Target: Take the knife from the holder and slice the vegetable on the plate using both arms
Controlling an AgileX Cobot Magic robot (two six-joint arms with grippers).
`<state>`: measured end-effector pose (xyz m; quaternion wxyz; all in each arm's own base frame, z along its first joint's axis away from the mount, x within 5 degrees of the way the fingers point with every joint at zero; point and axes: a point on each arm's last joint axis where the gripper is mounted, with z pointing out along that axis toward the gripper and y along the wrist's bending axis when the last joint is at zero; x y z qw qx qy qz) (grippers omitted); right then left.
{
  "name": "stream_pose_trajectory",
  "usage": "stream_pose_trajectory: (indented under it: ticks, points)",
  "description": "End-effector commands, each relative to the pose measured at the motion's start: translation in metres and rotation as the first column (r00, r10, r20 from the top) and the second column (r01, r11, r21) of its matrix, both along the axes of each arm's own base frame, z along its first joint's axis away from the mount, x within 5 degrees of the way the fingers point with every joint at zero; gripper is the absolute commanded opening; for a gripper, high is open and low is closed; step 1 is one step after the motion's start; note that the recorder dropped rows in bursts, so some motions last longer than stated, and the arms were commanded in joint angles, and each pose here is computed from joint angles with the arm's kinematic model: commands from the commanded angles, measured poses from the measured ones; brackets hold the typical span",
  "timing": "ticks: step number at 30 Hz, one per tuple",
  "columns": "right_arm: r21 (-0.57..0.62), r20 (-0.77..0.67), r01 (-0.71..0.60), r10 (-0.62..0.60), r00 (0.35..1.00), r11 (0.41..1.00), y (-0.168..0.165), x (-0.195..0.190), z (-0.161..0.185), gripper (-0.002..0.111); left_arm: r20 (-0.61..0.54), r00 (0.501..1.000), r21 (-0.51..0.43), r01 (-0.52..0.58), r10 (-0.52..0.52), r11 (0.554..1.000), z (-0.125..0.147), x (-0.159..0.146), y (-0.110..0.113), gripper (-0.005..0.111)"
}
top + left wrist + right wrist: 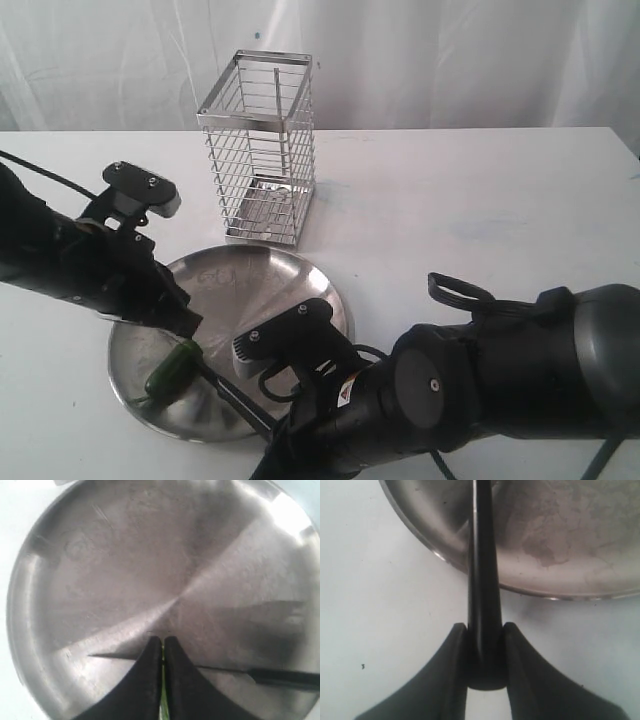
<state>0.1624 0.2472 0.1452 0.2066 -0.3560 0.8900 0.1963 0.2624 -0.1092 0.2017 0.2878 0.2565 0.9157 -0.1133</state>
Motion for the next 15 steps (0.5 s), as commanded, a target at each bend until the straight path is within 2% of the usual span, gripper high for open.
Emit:
stream_pose_trajectory:
  ticks: [1, 3, 9, 15]
  points:
    - [0.006, 0.024, -0.024, 0.024, 0.999, 1.0, 0.0, 0.001, 0.005, 0.0, -0.095, 0.992, 0.034, 0.084, -0.08, 0.996, 0.001, -0.014, 0.001, 0.026]
    - [0.006, 0.024, -0.024, 0.024, 0.999, 1.0, 0.0, 0.001, 0.005, 0.0, -0.13, 0.987, 0.035, 0.102, -0.097, 0.994, -0.001, -0.017, 0.0, 0.032]
    - [0.004, 0.018, -0.027, 0.027, 0.999, 1.0, 0.0, 0.0, 0.005, 0.0, -0.173, 0.978, 0.079, 0.134, -0.119, 0.988, -0.006, -0.02, 0.003, 0.032]
    - [-0.003, -0.009, -0.026, 0.026, 1.0, 1.0, 0.0, -0.002, 0.004, 0.0, -0.261, 0.958, 0.121, 0.151, -0.115, 0.981, -0.031, -0.019, 0.005, 0.032]
